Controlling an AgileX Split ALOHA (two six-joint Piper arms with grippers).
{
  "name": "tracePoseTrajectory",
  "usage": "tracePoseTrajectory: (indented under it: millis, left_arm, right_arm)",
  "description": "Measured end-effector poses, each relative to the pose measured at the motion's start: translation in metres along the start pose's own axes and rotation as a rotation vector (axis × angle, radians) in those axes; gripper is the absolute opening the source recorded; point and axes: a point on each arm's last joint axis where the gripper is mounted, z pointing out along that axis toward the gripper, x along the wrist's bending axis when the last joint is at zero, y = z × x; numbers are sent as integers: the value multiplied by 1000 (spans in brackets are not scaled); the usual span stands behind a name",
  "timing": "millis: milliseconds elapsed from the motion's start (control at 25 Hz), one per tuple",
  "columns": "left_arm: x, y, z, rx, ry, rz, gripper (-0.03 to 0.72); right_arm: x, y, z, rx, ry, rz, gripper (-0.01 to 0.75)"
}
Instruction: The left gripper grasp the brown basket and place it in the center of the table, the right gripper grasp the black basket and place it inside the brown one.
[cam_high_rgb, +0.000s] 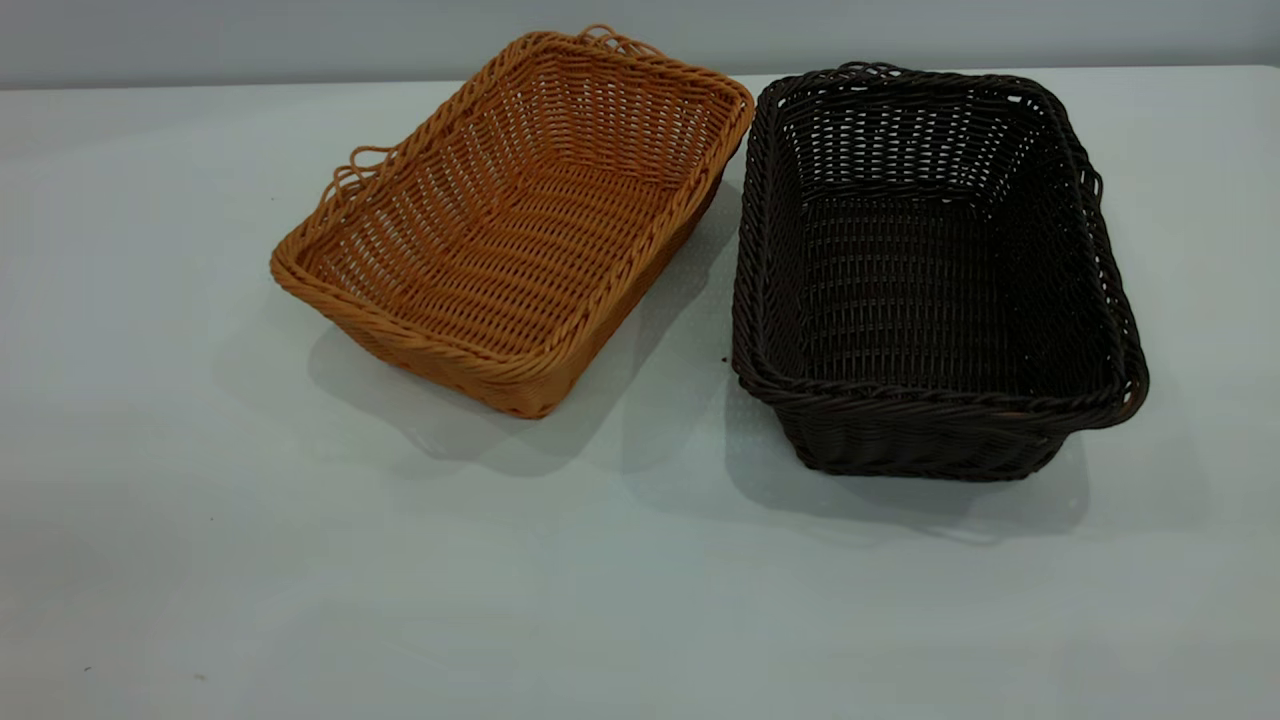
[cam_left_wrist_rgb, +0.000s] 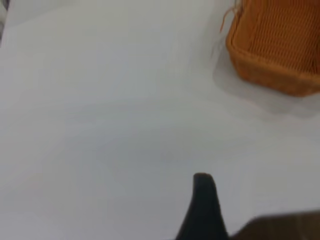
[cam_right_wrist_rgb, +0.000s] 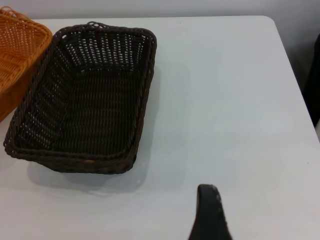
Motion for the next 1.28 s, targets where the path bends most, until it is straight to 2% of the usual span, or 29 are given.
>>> tracePoseTrajectory:
  millis: [120, 240, 320, 600, 840, 1000, 1160, 1280]
  left_arm:
    - [0, 27, 0, -10, 0, 0, 534]
    - [1, 55, 21, 57, 0, 0, 534]
    - [1, 74, 47, 95, -1, 3, 534]
    - [3, 126, 142, 128, 1, 4, 534]
    - [1, 157, 231, 196, -7, 11, 534]
    - [-16, 167, 294, 255, -44, 48, 534]
    - [-36, 173, 357, 290, -81, 112, 534]
    - [-44, 175, 401, 301, -91, 128, 534]
  right_arm:
    - [0, 0, 0, 0, 4, 2, 446]
    - [2, 0, 0, 0, 18, 9, 446]
    - [2, 0, 0, -1, 22, 11, 446]
    - [3, 0, 0, 0, 29, 29, 451]
    - [7, 5, 6, 38, 79, 66, 531]
    - [8, 17, 21, 116, 97, 88, 584]
    - [13, 37, 38, 157, 152, 143, 587]
    - [15, 46, 59, 228, 171, 183, 587]
